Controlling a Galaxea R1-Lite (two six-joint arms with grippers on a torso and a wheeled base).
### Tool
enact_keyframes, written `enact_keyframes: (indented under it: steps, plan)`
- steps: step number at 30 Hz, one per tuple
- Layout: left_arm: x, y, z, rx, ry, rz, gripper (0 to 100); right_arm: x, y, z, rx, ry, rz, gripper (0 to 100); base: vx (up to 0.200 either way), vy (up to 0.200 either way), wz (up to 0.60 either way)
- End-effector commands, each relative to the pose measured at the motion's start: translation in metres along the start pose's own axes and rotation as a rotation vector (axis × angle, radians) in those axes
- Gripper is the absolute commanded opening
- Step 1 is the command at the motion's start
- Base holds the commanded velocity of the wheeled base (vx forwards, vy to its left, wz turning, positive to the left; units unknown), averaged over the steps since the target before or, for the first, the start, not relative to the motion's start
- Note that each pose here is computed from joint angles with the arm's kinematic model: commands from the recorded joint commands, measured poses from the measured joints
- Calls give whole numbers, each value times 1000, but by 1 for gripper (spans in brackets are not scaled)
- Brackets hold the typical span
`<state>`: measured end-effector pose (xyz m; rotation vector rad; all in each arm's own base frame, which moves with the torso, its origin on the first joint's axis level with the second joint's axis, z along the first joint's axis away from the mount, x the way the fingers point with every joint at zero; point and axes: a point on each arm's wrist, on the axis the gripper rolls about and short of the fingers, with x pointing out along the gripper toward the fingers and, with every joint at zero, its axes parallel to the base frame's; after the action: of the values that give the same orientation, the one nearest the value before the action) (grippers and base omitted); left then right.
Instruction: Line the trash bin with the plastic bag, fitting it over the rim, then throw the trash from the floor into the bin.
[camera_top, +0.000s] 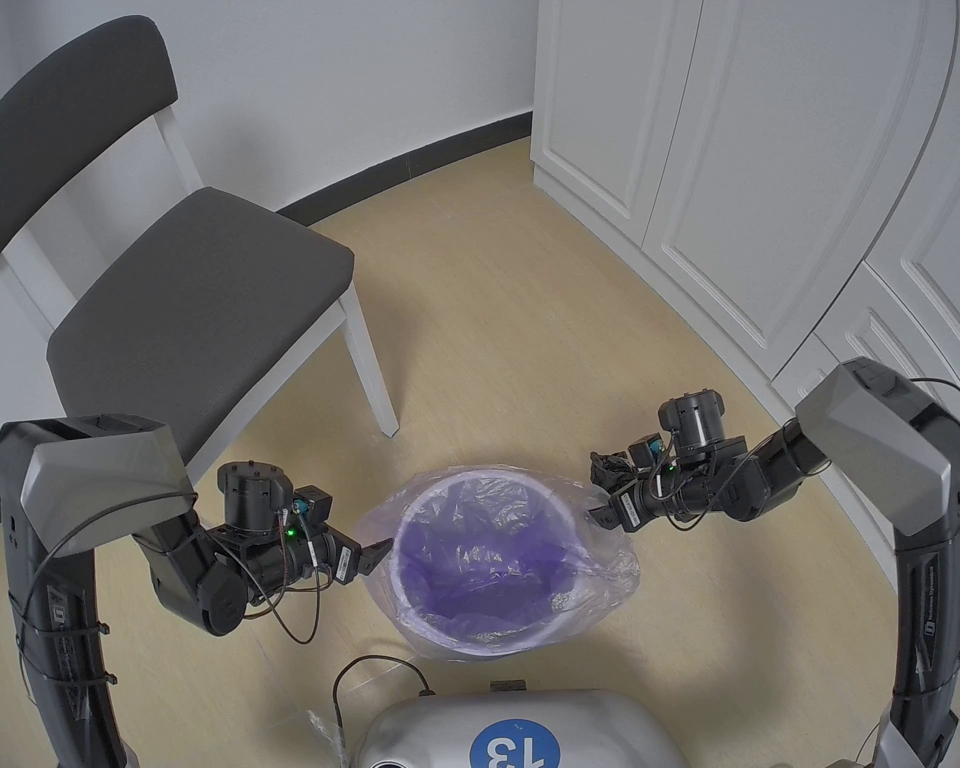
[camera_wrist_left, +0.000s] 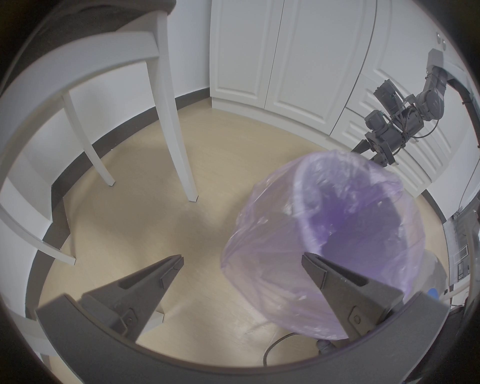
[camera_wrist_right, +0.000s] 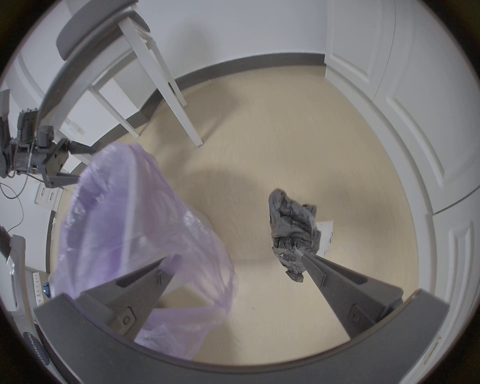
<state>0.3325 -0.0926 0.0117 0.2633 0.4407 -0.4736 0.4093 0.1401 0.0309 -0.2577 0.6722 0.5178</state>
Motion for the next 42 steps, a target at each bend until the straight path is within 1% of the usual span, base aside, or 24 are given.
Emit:
enact_keyframes:
  steps: [1,4,6,8,10,12,14,18,19,21,24,25,26,28,34,38,40,42]
  plan:
    - [-19,-4,-3,-2,-14,-3,100,-43,7,13,-20,-55,-6,100,0,0,0]
    - [-22,-5,-9,-6,-6,-1,100,-46,6,9,-43,-41,-33,100,0,0,0]
    - [-23,-6,-11,-6,-3,-2,100,-46,5,8,-43,-32,-49,100,0,0,0]
    - [-25,-7,-13,-6,-3,-2,100,-53,8,2,-43,-15,-43,100,0,0,0]
    - [-30,-9,-16,-4,-9,-3,100,-70,20,-6,-58,1,-7,100,0,0,0]
    - [-32,-10,-17,-2,-17,-2,100,-74,31,-15,-77,27,30,100,0,0,0]
    - [-34,-12,-20,-1,-17,-5,100,-71,36,-25,-88,62,42,100,0,0,0]
    - [-38,-18,-21,8,-39,-12,100,-57,38,-42,-98,106,51,100,0,0,0]
    - [-41,-19,-22,11,-57,-9,100,-46,40,-51,-101,106,53,100,0,0,0]
    - [-44,-19,-22,15,-73,-4,100,-33,40,-59,-99,93,49,100,0,0,0]
    - [-47,-19,-21,17,-95,3,100,-7,35,-69,-97,67,32,100,0,0,0]
    - [-48,-19,-21,17,-98,4,100,-5,34,-69,-96,65,30,100,0,0,0]
    - [-50,-20,-21,19,-107,4,100,6,30,-73,-86,72,26,100,0,0,0]
    - [-52,-20,-22,20,-113,6,100,13,29,-78,-82,87,31,100,0,0,0]
    - [-51,-20,-22,24,-134,9,100,27,27,-69,-82,102,39,100,0,0,0]
    - [-44,-19,-22,3,-141,11,100,41,23,-52,-81,123,50,100,0,0,0]
    - [-40,-19,-23,-3,-140,10,100,49,21,-45,-83,110,46,100,0,0,0]
    - [-37,-18,-25,-5,-132,9,100,63,19,-44,-87,99,33,100,0,0,0]
